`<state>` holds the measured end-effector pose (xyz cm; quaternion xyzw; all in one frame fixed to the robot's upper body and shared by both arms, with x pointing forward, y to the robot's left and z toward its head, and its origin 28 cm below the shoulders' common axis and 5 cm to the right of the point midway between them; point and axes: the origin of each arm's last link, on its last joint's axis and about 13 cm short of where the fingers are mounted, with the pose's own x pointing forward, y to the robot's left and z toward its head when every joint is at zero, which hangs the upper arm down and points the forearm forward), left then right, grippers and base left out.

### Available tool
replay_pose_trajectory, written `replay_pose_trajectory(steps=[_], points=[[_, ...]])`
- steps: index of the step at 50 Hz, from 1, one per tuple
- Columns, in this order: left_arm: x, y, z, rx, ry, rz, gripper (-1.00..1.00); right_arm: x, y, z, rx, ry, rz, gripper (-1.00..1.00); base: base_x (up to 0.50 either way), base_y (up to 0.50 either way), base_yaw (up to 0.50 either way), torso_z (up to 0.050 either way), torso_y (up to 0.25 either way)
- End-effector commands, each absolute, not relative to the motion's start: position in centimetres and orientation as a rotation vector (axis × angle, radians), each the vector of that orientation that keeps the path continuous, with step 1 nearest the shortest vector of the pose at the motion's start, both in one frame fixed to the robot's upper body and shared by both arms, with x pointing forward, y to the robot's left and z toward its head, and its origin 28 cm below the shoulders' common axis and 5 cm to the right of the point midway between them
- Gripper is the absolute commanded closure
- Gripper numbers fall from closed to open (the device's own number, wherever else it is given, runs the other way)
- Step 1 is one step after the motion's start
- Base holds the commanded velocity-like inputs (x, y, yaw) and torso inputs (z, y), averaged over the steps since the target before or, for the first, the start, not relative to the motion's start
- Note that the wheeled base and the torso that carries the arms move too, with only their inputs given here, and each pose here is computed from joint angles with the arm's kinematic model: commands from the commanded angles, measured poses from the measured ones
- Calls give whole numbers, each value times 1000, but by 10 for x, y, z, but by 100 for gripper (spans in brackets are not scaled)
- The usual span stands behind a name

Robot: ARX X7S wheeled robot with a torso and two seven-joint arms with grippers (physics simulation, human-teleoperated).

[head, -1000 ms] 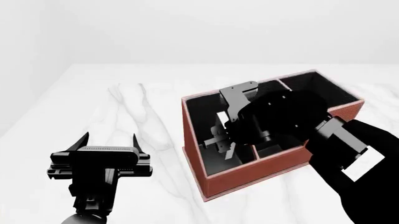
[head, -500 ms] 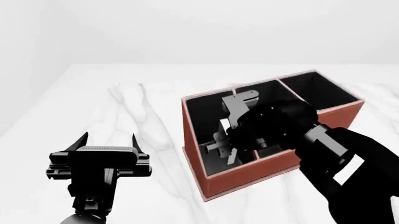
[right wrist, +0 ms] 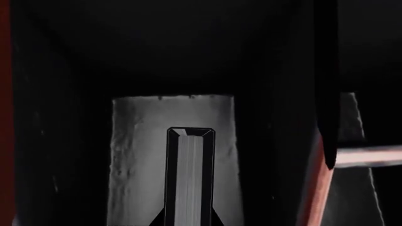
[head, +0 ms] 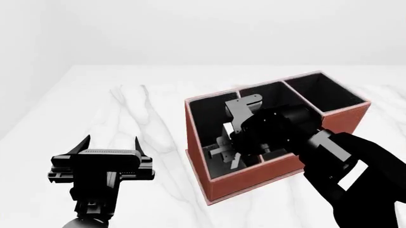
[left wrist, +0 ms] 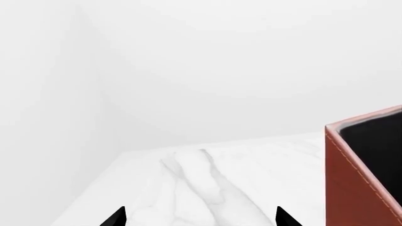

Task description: Pick up the book and place it in the left compartment of the caddy.

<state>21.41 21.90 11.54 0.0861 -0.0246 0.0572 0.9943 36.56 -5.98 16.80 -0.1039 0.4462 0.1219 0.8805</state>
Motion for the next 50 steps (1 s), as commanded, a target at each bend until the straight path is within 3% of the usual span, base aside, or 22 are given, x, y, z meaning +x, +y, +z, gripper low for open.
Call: replay_pose_trajectory(steps=[1, 21, 34, 41, 46, 50], points=[[214, 220, 118, 145, -61, 107, -100, 369, -52, 178, -218, 872, 299, -100, 0, 0, 0, 0, 0], [214, 220, 119, 146, -63, 108, -100, 371, -52, 190, -217, 847, 292, -100, 0, 0, 0, 0, 0], [215, 220, 120, 149, -63, 107, -100, 347, -67, 288, -159, 662, 301, -100, 0, 0, 0, 0, 1], [214, 220, 120, 146, -64, 106, -100, 333, -73, 299, -140, 601, 305, -100, 0, 0, 0, 0, 0], [214, 220, 118, 144, -65, 104, -100, 309, -80, 274, -17, 377, 323, -100, 0, 0, 0, 0, 0], [215, 218, 117, 148, -59, 98, -100, 287, -85, 220, 3, 164, 245, -100, 0, 0, 0, 0, 0]])
